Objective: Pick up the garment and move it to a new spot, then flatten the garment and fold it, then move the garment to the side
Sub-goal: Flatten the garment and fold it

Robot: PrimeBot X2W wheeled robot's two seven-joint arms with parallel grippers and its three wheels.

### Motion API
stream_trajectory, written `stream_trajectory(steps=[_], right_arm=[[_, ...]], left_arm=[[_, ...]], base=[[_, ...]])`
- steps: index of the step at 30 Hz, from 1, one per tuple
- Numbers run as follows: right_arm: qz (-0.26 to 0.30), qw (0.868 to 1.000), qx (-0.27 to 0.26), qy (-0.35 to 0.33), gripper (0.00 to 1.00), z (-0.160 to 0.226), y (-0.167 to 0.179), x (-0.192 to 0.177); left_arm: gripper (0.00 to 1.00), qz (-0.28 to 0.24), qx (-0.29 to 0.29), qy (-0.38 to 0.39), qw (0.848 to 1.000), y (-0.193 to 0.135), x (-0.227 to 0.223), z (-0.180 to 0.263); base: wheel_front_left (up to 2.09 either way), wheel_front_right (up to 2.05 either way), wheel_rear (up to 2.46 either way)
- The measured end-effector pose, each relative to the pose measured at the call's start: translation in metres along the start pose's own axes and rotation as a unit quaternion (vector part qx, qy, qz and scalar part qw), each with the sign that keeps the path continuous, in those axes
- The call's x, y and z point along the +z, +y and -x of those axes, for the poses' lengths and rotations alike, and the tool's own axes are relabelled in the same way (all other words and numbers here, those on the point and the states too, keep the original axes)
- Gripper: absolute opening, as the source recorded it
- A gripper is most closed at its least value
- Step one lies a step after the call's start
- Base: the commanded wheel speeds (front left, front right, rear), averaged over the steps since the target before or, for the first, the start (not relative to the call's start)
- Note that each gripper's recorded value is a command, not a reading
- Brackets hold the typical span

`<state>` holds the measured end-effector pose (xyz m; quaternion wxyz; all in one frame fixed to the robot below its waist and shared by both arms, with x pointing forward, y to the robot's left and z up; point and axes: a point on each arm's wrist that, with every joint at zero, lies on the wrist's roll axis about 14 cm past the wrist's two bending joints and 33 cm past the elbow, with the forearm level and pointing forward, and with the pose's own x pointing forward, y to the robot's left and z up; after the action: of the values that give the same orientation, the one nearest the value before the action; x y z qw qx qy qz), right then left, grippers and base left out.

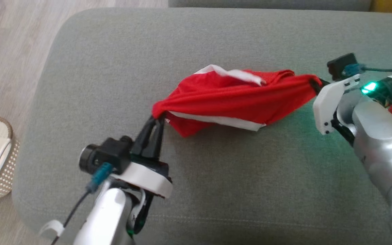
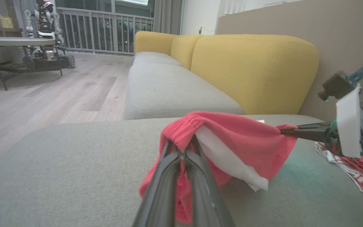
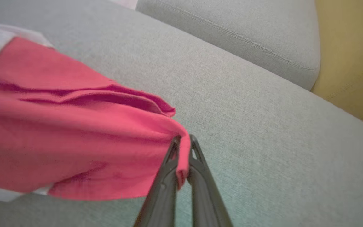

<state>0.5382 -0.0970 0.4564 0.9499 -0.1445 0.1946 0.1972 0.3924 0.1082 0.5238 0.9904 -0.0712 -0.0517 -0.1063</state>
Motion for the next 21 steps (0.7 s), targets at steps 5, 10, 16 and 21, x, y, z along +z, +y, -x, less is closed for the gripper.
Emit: stream_trajectory(steps=[5,10,16,21], right_arm=[[0.088,0.995,0.004,0.038,0.00,0.004,-0.013,-0.006],[0.121,0.992,0.012,0.022,0.00,0.008,-0.021,0.017],[0.113,0.992,0.048,0.024,0.00,0.030,-0.015,0.040],[0.107,0.990,0.053,0.071,0.00,0.057,-0.043,0.037]], left_arm=[[0.00,-0.030,-0.030,0.003,0.999,-0.014,-0.002,0.001],[0.00,-0.034,-0.036,-0.023,0.998,-0.018,0.016,0.002],[0.00,-0.048,-0.050,-0.047,0.997,-0.029,0.030,0.008],[0.00,-0.044,-0.052,-0.032,0.997,-0.030,0.020,0.014]], base=[[0.00,0.00,0.00],[0.00,0.00,0.00],[0.00,0.00,0.00],[0.00,0.00,0.00]])
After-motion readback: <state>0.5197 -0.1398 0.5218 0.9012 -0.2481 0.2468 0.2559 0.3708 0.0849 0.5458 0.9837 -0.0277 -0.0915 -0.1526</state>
